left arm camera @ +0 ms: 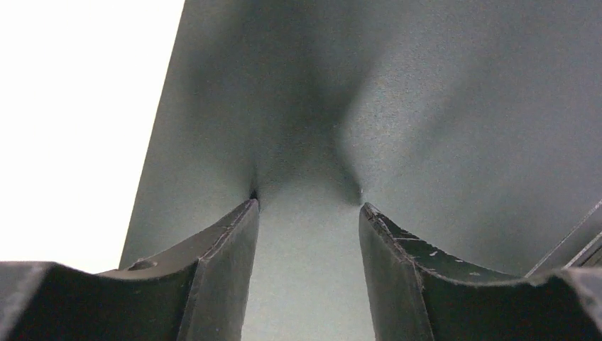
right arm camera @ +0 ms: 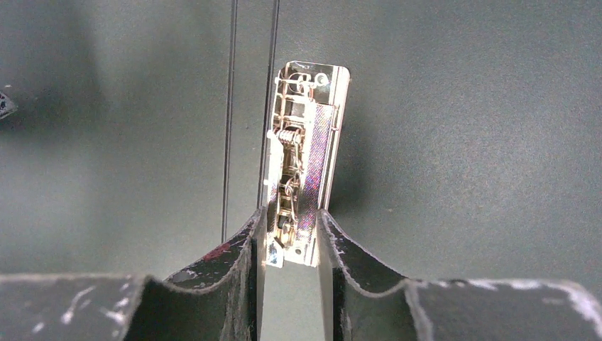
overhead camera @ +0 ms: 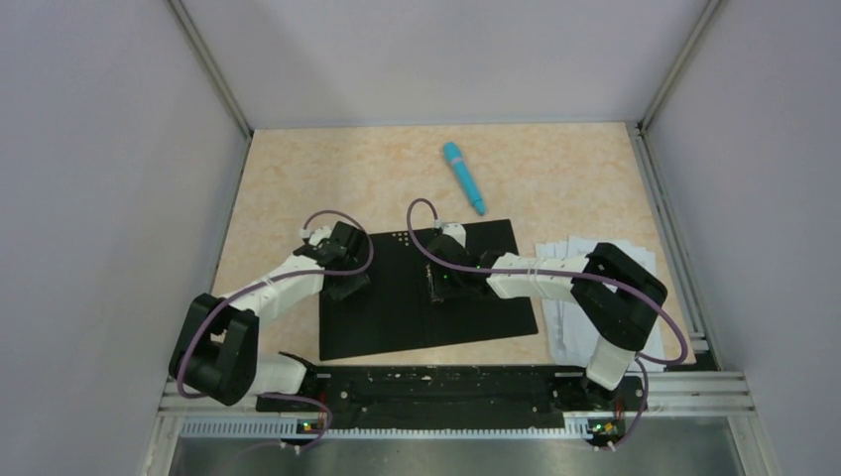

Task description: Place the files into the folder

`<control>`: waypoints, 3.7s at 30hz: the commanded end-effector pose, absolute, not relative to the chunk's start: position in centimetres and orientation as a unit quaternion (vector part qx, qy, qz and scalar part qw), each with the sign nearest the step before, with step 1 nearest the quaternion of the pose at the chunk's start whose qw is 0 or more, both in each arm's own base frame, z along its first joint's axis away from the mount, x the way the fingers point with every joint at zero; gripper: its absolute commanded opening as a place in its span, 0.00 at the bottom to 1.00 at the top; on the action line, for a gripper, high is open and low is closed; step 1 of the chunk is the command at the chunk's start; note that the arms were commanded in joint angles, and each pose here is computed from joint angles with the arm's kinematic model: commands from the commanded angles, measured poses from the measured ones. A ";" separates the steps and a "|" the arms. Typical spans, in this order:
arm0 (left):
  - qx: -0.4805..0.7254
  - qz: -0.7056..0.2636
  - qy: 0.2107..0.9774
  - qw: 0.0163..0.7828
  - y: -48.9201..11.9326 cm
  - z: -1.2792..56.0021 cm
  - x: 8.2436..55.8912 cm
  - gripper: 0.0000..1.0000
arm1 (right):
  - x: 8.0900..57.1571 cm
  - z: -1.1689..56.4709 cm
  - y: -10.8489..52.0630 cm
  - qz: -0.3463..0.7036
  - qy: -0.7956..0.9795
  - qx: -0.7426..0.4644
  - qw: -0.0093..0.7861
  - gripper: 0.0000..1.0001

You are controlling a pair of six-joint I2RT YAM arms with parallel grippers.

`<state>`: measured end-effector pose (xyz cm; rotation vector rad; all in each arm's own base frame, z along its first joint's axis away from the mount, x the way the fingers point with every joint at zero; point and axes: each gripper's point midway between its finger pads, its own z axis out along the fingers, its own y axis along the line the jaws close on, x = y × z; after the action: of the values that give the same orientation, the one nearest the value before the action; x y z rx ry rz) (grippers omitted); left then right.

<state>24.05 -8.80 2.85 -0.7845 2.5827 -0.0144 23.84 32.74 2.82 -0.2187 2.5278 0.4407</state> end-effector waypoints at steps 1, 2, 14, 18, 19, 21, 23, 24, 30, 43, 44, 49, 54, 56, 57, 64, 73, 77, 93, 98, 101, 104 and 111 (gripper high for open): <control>-0.299 0.029 0.927 0.222 -7.8 2.2 23.5 0.60 | 24.3 3.7 31.6 0.150 0.944 -0.089 0.279 0.30; -0.300 0.034 0.927 0.222 -7.8 2.0 23.5 0.60 | 24.3 4.0 31.8 0.153 0.943 -0.092 0.281 0.33; -0.303 0.085 0.924 0.216 -6.7 1.4 23.1 0.61 | 24.8 8.6 32.6 0.166 0.927 -0.119 0.314 0.50; -0.301 0.083 0.926 0.214 -6.8 1.3 23.1 0.61 | 24.1 8.5 32.7 0.153 0.928 -0.131 0.313 0.41; -0.302 0.082 0.926 0.213 -6.9 1.2 23.1 0.61 | 23.8 8.3 32.9 0.151 0.929 -0.136 0.310 0.39; -0.302 0.081 0.926 0.211 -6.9 1.0 23.0 0.61 | 23.4 7.7 33.3 0.148 0.931 -0.141 0.303 0.32; -0.302 0.078 0.927 0.208 -7.0 0.8 22.8 0.61 | 23.1 7.4 33.7 0.149 0.932 -0.146 0.298 0.27; -0.302 0.078 0.927 0.207 -7.0 0.8 22.8 0.61 | 23.0 7.1 33.9 0.147 0.933 -0.148 0.294 0.25; -0.300 0.082 0.929 0.199 -6.9 0.2 22.4 0.61 | 22.3 5.9 34.2 0.141 0.936 -0.156 0.282 0.20; -0.298 0.090 0.931 0.190 -6.8 -0.4 22.2 0.62 | 21.6 4.6 34.5 0.134 0.939 -0.162 0.272 0.17; -0.299 0.090 0.931 0.190 -6.7 -0.4 22.1 0.62 | 21.5 4.3 34.4 0.131 0.940 -0.162 0.270 0.17; -0.298 0.095 0.931 0.189 -6.6 -0.5 22.0 0.62 | 21.6 4.0 34.0 0.123 0.941 -0.159 0.272 0.14; -0.297 0.100 0.932 0.183 -6.5 -0.9 21.8 0.63 | 21.3 3.2 33.6 0.111 0.944 -0.161 0.265 0.13; -0.296 0.101 0.932 0.182 -6.5 -0.9 21.8 0.63 | 21.2 2.9 33.5 0.107 0.945 -0.160 0.263 0.13; -0.296 0.101 0.932 0.183 -6.5 -0.9 21.8 0.64 | 21.1 2.7 33.3 0.104 0.946 -0.160 0.262 0.13; -0.293 0.105 0.933 0.180 -6.4 -0.9 21.9 0.63 | 21.0 1.6 32.3 0.083 0.951 -0.149 0.258 0.09; -0.290 0.110 0.935 0.173 -6.2 -1.0 21.9 0.64 | 20.1 -0.4 29.7 0.037 0.962 -0.128 0.238 0.00; -0.289 0.112 0.935 0.171 -6.1 -1.0 21.9 0.63 | 19.9 -0.7 29.5 0.037 0.963 -0.123 0.236 0.00; -0.288 0.105 0.937 0.168 -6.3 -1.0 21.8 0.63 | 23.0 5.6 33.4 0.105 0.935 -0.145 0.306 0.22; -0.286 0.102 0.937 0.170 -6.3 -0.8 21.8 0.63 | 23.7 5.2 33.5 0.098 0.936 -0.152 0.303 0.22; -0.284 0.105 0.938 0.170 -6.2 -0.9 21.7 0.63 | 23.8 5.1 34.0 0.104 0.936 -0.157 0.299 0.22; -0.284 0.102 0.938 0.171 -6.3 -0.8 21.7 0.63 | 23.6 4.4 34.1 0.102 0.938 -0.159 0.290 0.21; -0.283 0.102 0.939 0.169 -6.3 -0.9 21.6 0.63 | 23.4 4.1 34.3 0.105 0.940 -0.159 0.284 0.21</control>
<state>24.82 -7.74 1.77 -0.8265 2.5553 0.1644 22.83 33.13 3.43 -0.4219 2.5318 0.2460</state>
